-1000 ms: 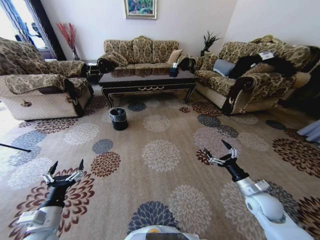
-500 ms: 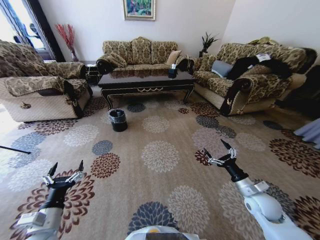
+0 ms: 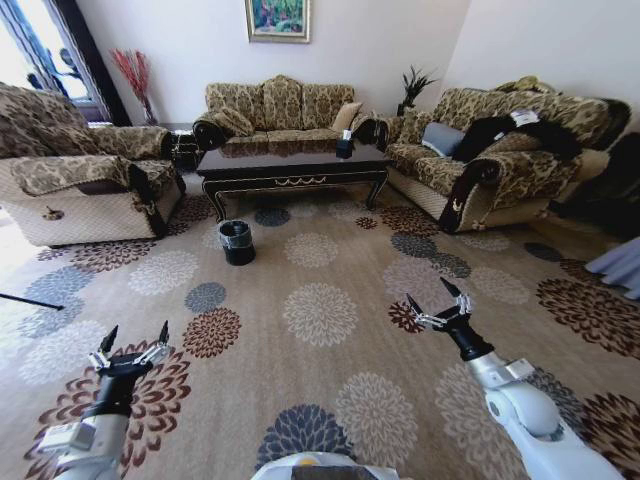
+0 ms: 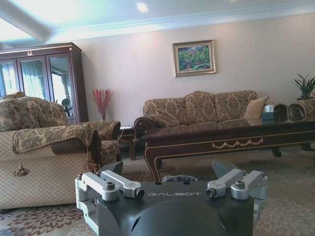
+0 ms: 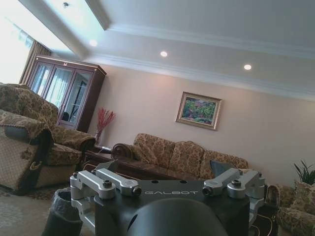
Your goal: Move to the front of the table and pick up the trash from the floor, then place it into the trash bin.
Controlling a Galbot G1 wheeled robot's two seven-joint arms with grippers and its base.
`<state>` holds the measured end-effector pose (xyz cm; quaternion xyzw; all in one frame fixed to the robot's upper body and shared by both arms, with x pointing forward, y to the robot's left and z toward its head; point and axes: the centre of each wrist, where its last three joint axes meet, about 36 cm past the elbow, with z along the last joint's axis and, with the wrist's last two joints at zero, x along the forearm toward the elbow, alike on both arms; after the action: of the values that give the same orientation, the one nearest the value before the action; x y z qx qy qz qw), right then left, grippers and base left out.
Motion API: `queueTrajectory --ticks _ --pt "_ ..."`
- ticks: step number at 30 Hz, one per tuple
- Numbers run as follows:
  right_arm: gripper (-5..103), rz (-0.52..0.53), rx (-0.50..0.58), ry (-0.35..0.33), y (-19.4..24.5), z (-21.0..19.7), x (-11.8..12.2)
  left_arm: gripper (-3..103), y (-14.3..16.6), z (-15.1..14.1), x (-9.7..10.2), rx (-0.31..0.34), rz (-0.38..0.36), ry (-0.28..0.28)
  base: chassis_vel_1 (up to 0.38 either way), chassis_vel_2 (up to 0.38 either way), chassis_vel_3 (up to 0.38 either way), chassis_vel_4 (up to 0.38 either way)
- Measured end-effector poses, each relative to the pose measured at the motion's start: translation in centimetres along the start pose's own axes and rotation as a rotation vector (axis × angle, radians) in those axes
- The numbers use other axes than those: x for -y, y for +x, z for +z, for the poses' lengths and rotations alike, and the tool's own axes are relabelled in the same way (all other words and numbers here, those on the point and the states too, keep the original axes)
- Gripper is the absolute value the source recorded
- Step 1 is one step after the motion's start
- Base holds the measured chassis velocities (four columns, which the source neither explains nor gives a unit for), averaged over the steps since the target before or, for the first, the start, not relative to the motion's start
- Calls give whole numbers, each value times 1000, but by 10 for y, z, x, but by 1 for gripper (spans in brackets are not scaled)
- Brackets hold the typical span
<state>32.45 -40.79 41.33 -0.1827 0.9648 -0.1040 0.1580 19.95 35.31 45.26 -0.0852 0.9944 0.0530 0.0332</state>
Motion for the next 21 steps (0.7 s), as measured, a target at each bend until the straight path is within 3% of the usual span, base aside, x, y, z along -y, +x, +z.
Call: queueTrajectory --ticks 21 --pt "100 -2 -7 -7 -5 6 0 100 -4 5 0 -6 11 -8 0 0 0 0"
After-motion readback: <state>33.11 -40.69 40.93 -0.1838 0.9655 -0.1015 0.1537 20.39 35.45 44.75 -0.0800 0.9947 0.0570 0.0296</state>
